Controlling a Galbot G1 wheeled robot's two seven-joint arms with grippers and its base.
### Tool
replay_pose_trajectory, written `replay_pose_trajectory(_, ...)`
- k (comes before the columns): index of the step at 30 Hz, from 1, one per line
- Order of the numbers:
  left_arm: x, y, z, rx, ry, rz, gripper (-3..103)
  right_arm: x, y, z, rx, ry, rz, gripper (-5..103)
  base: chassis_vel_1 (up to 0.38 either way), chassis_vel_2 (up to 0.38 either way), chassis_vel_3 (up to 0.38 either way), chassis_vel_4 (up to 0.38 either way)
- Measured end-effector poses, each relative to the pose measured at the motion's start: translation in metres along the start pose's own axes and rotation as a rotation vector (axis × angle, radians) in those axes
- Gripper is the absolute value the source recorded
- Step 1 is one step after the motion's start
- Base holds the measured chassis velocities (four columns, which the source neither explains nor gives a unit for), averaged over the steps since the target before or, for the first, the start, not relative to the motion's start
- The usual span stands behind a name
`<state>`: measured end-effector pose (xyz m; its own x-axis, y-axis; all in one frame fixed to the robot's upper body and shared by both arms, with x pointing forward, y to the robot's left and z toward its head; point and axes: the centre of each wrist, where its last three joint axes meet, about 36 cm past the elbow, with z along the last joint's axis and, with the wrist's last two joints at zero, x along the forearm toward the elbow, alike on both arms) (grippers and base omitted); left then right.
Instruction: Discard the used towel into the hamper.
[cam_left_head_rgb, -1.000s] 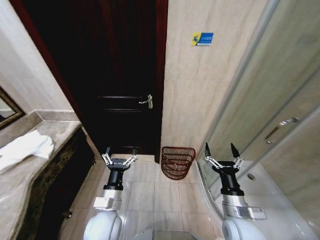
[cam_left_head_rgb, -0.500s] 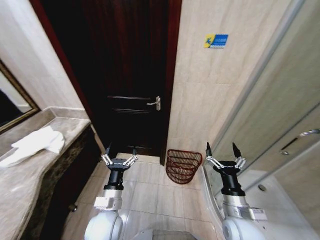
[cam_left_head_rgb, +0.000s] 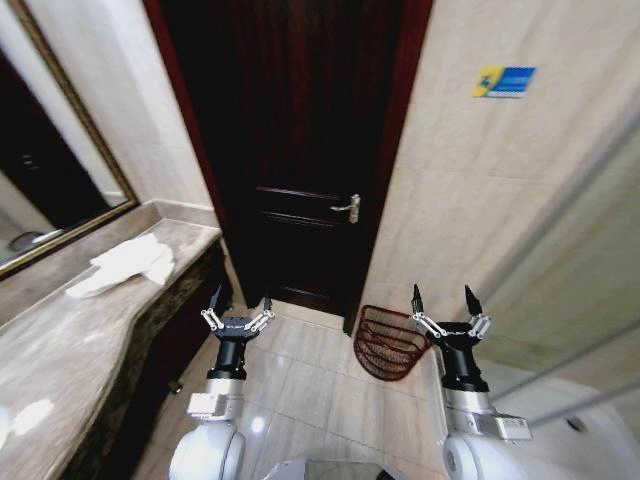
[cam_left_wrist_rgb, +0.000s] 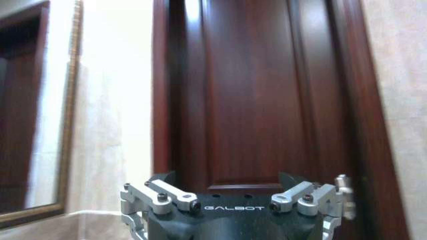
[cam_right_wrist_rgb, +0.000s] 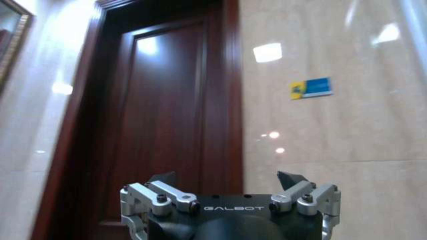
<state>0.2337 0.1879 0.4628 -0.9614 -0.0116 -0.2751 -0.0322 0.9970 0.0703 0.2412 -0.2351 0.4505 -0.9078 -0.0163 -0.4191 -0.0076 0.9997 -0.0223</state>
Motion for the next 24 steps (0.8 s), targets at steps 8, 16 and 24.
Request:
replay_pose_trajectory(8, -0.0007, 0.0015, 0.0026, -0.007, 0.006, -0.012, 100, 0.0004, -0.0011, 0.0011, 0.009, 0.024, 0.008, 100, 0.128, 0.122, 0.129, 0.128)
replay_pose_trajectory(16, -0.0016, 0.0008, 0.0038, -0.009, 0.014, -0.023, 100, -0.0008, -0.0013, 0.0027, 0.005, 0.023, 0.015, 100, 0.11, 0.102, 0.102, 0.098)
replay_pose_trajectory(24, -0.0022, 0.0018, 0.0038, -0.01, 0.022, -0.043, 100, -0.0017, -0.0014, 0.0037, 0.004, 0.036, 0.002, 100, 0.098, 0.094, 0.098, 0.092)
